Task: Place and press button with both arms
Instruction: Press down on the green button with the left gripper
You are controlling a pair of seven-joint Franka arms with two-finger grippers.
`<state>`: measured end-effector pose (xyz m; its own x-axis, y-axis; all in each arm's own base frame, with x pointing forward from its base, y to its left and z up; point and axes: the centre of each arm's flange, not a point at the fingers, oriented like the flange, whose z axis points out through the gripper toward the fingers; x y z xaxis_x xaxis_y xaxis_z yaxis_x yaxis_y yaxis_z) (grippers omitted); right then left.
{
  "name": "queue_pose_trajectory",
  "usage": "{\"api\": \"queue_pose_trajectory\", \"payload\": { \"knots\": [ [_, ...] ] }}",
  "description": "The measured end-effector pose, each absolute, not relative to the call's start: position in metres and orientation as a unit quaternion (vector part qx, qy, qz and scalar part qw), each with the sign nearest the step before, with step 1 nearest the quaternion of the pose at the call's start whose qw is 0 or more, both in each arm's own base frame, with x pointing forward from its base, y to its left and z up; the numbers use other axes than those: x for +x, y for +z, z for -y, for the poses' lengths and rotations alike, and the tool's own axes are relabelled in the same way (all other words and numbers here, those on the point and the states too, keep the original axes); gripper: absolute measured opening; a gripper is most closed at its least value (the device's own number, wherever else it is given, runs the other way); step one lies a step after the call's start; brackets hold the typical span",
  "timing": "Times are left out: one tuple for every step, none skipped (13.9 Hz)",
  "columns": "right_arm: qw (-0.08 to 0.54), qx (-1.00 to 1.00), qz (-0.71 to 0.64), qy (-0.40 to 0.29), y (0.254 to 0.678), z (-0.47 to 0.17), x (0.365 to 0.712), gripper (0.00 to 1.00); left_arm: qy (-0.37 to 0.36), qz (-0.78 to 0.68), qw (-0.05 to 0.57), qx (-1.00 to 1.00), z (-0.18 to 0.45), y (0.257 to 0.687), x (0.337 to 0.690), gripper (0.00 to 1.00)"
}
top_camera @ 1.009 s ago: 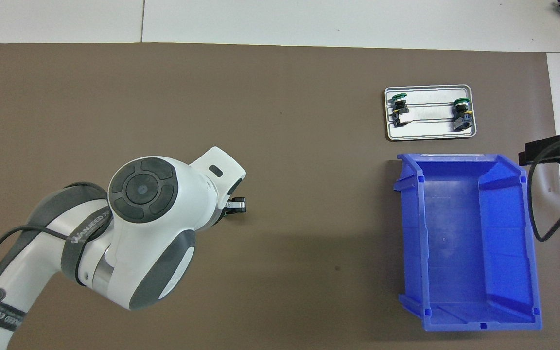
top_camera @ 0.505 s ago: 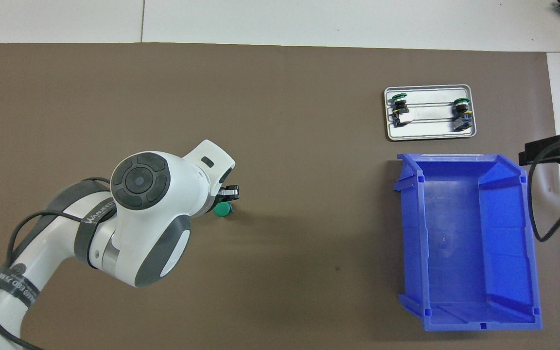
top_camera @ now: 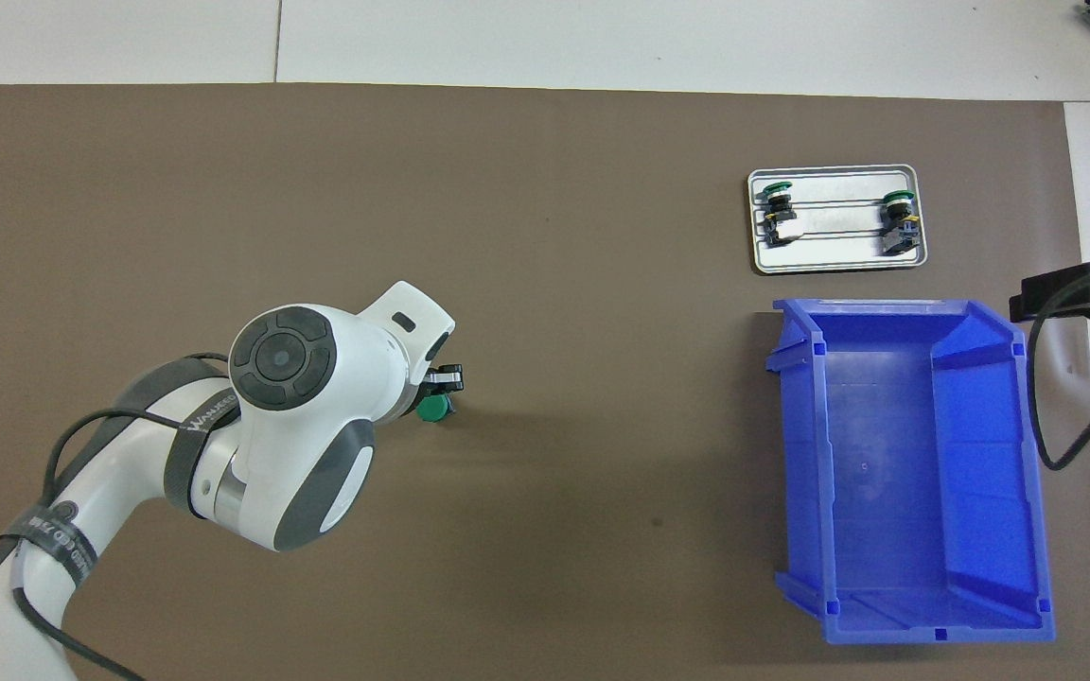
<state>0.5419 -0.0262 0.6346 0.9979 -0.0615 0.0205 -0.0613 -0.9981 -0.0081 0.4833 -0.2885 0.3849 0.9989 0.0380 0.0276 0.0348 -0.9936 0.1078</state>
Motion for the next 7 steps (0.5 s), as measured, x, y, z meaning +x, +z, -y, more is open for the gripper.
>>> {"api": "queue_pose_trajectory", "payload": {
  "knots": [
    [0.004, -0.999, -0.031, -0.010, 0.635, 0.026, 0.542, 1.00, 0.015, -0.019, 0.055, 0.998, 0.289, 0.381, 0.484, 0.01],
    [0.004, -0.999, -0.031, -0.010, 0.635, 0.026, 0.542, 1.00, 0.015, -0.019, 0.055, 0.998, 0.288, 0.378, 0.485, 0.01],
    [0.004, -0.999, -0.031, -0.010, 0.635, 0.026, 0.542, 1.00, 0.016, -0.020, 0.056, 0.998, 0.288, 0.375, 0.485, 0.01],
    [0.004, -0.999, -0.031, -0.010, 0.635, 0.026, 0.542, 1.00, 0.017, -0.019, 0.054, 0.998, 0.286, 0.373, 0.486, 0.01],
    [0.004, -0.999, -0.031, -0.010, 0.635, 0.026, 0.542, 1.00, 0.020, -0.018, 0.052, 0.998, 0.284, 0.370, 0.485, 0.01],
    [0.004, -0.999, -0.031, -0.010, 0.635, 0.026, 0.542, 1.00, 0.026, -0.016, 0.052, 0.998, 0.283, 0.368, 0.485, 0.01],
    [0.004, -0.999, -0.031, -0.010, 0.635, 0.026, 0.542, 1.00, 0.033, -0.016, 0.055, 0.998, 0.283, 0.367, 0.486, 0.01]
  ]
}}
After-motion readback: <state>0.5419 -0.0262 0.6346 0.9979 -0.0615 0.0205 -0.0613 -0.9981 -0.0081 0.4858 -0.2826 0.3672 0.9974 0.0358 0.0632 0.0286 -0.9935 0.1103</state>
